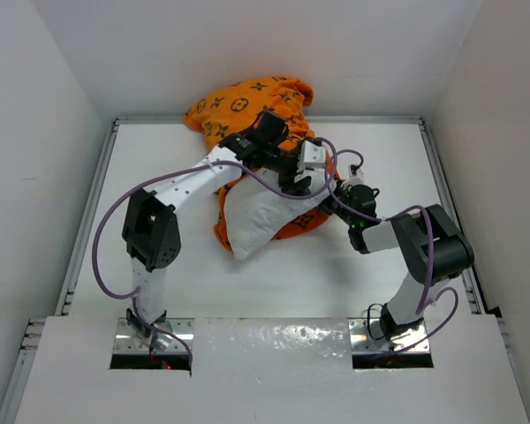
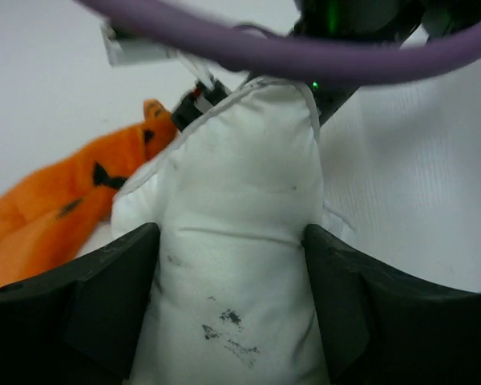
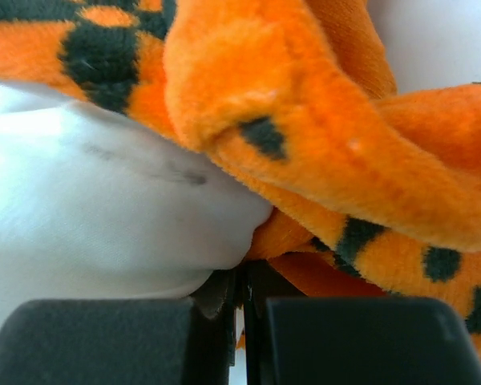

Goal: Put the pillow into the pillowcase

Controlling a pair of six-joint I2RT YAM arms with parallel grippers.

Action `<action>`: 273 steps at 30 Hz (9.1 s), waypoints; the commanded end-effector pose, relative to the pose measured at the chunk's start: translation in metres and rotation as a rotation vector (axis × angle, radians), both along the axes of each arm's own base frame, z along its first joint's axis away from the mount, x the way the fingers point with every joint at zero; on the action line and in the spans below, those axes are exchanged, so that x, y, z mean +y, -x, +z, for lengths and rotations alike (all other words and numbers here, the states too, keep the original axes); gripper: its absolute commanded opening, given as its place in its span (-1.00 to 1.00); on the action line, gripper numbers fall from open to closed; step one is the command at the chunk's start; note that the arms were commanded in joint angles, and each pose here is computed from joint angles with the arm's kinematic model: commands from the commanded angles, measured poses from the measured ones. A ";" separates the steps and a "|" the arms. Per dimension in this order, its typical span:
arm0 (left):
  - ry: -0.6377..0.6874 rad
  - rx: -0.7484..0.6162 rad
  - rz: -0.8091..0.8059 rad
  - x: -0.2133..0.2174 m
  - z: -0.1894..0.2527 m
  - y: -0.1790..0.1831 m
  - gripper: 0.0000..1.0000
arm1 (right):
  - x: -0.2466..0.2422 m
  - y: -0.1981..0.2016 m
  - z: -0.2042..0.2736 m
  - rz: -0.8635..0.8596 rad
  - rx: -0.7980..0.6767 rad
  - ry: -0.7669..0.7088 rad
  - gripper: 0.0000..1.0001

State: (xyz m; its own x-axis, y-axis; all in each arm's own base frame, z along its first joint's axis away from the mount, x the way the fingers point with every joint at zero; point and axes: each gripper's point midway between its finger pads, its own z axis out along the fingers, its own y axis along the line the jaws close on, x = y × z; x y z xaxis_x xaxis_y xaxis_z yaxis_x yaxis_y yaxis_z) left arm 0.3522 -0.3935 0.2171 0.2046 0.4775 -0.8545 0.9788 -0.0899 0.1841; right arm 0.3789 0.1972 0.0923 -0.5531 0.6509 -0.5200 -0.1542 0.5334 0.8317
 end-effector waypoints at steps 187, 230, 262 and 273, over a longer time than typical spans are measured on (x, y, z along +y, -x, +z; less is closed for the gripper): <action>0.330 0.344 0.020 0.028 0.117 -0.001 0.00 | 0.066 0.012 0.312 0.256 -0.670 0.089 -1.00; -0.208 0.033 0.352 0.168 -0.002 0.031 -1.00 | 0.154 0.007 0.143 0.996 -0.463 0.460 0.82; -0.107 -0.562 0.373 0.199 0.080 -0.031 -1.00 | -0.025 0.002 0.078 -0.032 -0.200 0.819 -1.00; -0.160 -0.455 0.162 0.182 0.030 0.010 -1.00 | 0.060 0.065 0.146 0.343 -0.447 0.694 -1.00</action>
